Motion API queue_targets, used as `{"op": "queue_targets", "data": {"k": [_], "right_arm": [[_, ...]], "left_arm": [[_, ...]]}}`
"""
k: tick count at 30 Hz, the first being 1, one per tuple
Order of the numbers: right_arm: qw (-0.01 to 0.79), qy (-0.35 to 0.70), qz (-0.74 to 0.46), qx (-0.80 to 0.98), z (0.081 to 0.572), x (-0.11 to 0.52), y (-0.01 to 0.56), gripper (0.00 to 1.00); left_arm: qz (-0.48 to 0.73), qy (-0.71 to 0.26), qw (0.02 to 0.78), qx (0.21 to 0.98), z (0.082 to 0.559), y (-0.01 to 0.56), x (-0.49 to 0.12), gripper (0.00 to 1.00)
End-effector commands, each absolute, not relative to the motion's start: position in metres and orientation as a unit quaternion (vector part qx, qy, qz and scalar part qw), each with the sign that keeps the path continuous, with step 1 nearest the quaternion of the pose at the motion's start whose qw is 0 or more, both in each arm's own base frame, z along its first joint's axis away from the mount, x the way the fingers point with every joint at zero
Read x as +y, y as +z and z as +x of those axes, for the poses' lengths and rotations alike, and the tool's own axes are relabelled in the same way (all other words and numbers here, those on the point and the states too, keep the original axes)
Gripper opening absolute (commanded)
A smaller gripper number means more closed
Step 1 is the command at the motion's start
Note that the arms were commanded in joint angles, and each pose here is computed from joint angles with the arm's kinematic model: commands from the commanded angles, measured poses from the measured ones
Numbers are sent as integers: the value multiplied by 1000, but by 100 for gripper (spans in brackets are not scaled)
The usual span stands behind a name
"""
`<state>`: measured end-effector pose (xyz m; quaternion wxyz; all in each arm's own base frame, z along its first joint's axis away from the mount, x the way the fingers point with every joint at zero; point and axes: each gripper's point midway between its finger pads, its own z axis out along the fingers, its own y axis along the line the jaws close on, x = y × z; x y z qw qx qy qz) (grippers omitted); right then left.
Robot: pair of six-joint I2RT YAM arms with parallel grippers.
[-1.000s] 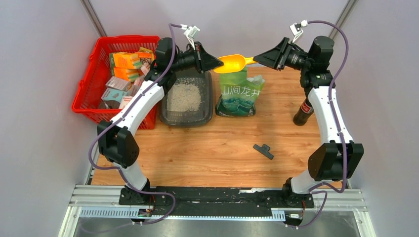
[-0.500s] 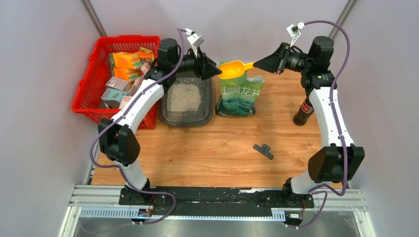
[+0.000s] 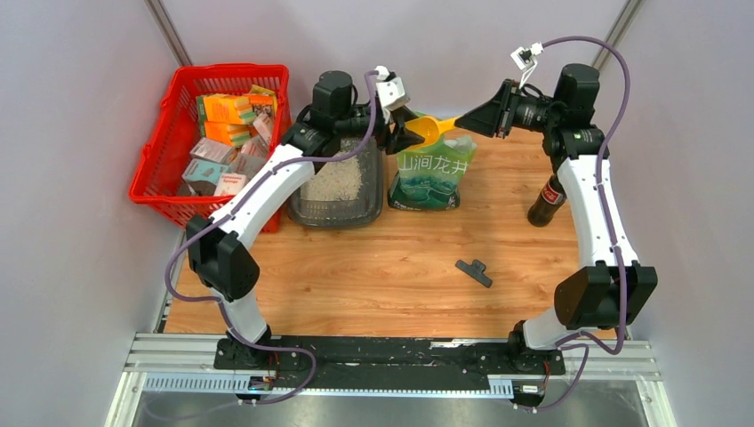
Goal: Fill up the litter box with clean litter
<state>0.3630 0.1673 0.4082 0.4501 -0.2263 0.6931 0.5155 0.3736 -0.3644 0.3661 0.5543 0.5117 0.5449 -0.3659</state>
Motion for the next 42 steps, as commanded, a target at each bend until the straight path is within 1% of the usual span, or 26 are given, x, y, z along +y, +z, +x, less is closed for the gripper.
{"op": "queue_targets", "data": {"k": [1, 3, 4, 6, 7, 8, 9, 10, 12, 13, 15, 19, 21, 30, 31, 33, 34, 35, 36, 39, 40, 41, 42], "right_arm": [[471, 505, -265, 673, 345, 176, 426, 0], [473, 503, -262, 674, 344, 176, 425, 0], [473, 503, -260, 675, 344, 176, 425, 0], [473, 502, -257, 677, 345, 178, 424, 0], [472, 502, -252, 679, 345, 178, 423, 0], [473, 500, -249, 681, 347, 180, 422, 0], [476, 498, -244, 683, 347, 180, 420, 2], [477, 496, -235, 687, 349, 179, 419, 14], [486, 488, -222, 690, 353, 178, 416, 22], [486, 487, -217, 692, 354, 178, 415, 30], [487, 484, -211, 696, 357, 178, 413, 34], [484, 486, -206, 698, 359, 178, 414, 46], [480, 490, -203, 698, 360, 179, 413, 47], [469, 496, -203, 702, 358, 181, 413, 45], [470, 495, -204, 702, 358, 180, 412, 32], [469, 493, -205, 703, 358, 180, 411, 13], [475, 487, -212, 701, 358, 179, 412, 0], [477, 482, -211, 704, 358, 177, 412, 0], [483, 476, -212, 704, 361, 175, 414, 0], [517, 452, -209, 696, 372, 159, 431, 0], [535, 438, -203, 693, 380, 146, 441, 0], [549, 425, -203, 691, 384, 140, 447, 0], [557, 418, -201, 689, 388, 136, 450, 0]], "left_arm": [[538, -343, 585, 501, 379, 385, -378, 55], [543, -344, 578, 502, 379, 381, -383, 47], [545, -344, 578, 501, 379, 381, -385, 38], [551, -340, 576, 499, 377, 377, -389, 27], [552, -337, 576, 500, 378, 374, -390, 11], [552, -337, 574, 502, 377, 372, -391, 1], [543, -344, 571, 511, 376, 371, -393, 0], [534, -349, 569, 519, 378, 369, -393, 0], [506, -365, 567, 538, 381, 371, -395, 0], [498, -366, 567, 545, 383, 371, -394, 0], [493, -369, 568, 546, 382, 372, -394, 0], [501, -355, 575, 541, 382, 369, -393, 0], [505, -347, 578, 539, 383, 369, -392, 0], [516, -302, 600, 532, 394, 369, -389, 0], [517, -299, 599, 533, 396, 367, -389, 0], [520, -293, 602, 531, 398, 366, -389, 0], [518, -286, 604, 535, 401, 365, -388, 0], [515, -282, 603, 541, 405, 361, -388, 2], [510, -278, 605, 544, 408, 362, -386, 23], [495, -284, 607, 553, 418, 371, -375, 57], [491, -281, 598, 568, 421, 366, -370, 62], [491, -277, 593, 575, 427, 362, -367, 64], [492, -279, 595, 571, 429, 369, -365, 65]]}}
